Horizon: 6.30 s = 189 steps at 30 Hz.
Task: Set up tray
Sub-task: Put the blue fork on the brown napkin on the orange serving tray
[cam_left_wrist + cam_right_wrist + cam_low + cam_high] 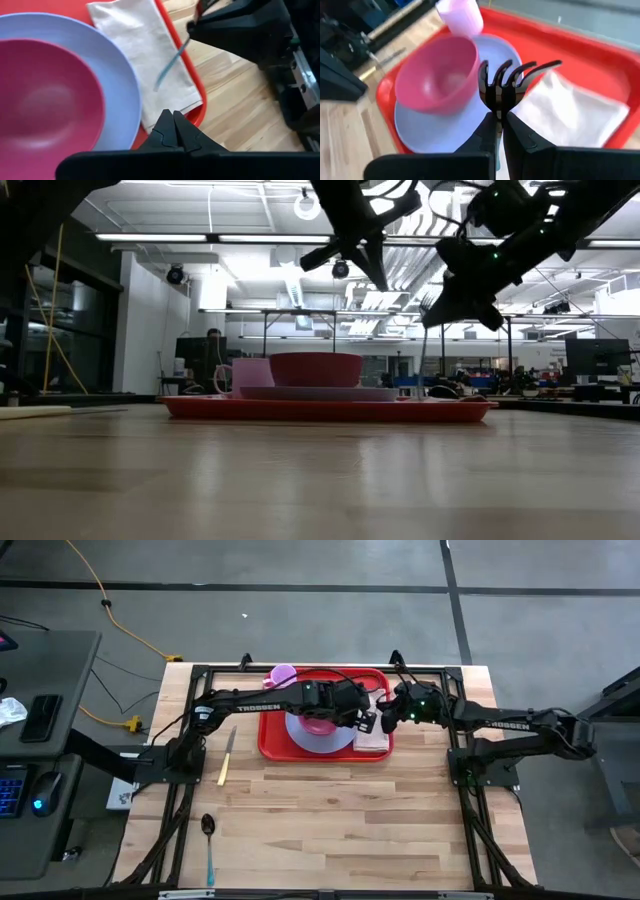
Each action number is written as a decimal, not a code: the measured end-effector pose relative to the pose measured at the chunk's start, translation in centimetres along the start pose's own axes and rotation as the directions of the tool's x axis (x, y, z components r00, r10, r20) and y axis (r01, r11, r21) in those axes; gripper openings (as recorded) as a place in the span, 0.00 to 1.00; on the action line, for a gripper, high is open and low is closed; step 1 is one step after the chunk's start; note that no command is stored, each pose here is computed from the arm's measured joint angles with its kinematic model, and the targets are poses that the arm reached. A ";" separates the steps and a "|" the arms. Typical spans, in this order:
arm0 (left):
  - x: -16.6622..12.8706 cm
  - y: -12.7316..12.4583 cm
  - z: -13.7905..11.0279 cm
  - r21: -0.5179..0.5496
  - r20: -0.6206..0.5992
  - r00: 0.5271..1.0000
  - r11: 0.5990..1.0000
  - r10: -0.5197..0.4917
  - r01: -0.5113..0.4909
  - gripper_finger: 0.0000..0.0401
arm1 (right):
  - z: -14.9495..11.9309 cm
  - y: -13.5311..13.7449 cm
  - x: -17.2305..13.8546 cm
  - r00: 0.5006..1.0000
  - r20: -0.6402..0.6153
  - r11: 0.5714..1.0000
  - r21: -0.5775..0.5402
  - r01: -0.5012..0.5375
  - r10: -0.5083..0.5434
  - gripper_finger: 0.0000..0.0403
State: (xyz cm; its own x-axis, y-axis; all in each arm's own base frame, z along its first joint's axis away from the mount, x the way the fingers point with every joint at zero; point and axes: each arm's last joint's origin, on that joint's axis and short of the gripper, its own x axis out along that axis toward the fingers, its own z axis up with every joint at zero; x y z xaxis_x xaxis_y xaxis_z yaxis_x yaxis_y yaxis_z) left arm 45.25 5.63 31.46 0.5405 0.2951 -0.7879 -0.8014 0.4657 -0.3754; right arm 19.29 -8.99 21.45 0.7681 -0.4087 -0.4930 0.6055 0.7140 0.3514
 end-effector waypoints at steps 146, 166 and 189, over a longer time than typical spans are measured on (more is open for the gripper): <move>-14.0 18.7 -10.7 0.306 0.144 0.957 0.908 0.251 -0.285 0.17 | 6.2 -4.7 10.3 0.719 -0.685 0.765 0.398 0.506 -0.119 0.00; -14.0 18.6 -10.7 0.302 0.151 0.957 0.911 0.246 -0.282 0.17 | 5.5 -5.0 11.5 0.707 -0.704 0.775 0.412 0.480 -0.064 0.00; -14.0 18.6 -10.7 0.303 0.151 0.957 0.910 0.249 -0.284 0.17 | 4.7 -5.8 12.7 0.690 -0.722 0.769 0.412 0.489 -0.053 0.00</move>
State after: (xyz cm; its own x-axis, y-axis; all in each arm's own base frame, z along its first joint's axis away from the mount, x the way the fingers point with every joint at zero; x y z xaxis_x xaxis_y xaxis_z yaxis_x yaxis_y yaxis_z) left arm 20.03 1.26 30.29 0.3565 0.5240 -0.7735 -0.8049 0.5926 0.0304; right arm 26.52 -20.95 16.91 0.3481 0.0905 -0.9331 0.9271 0.1147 0.3569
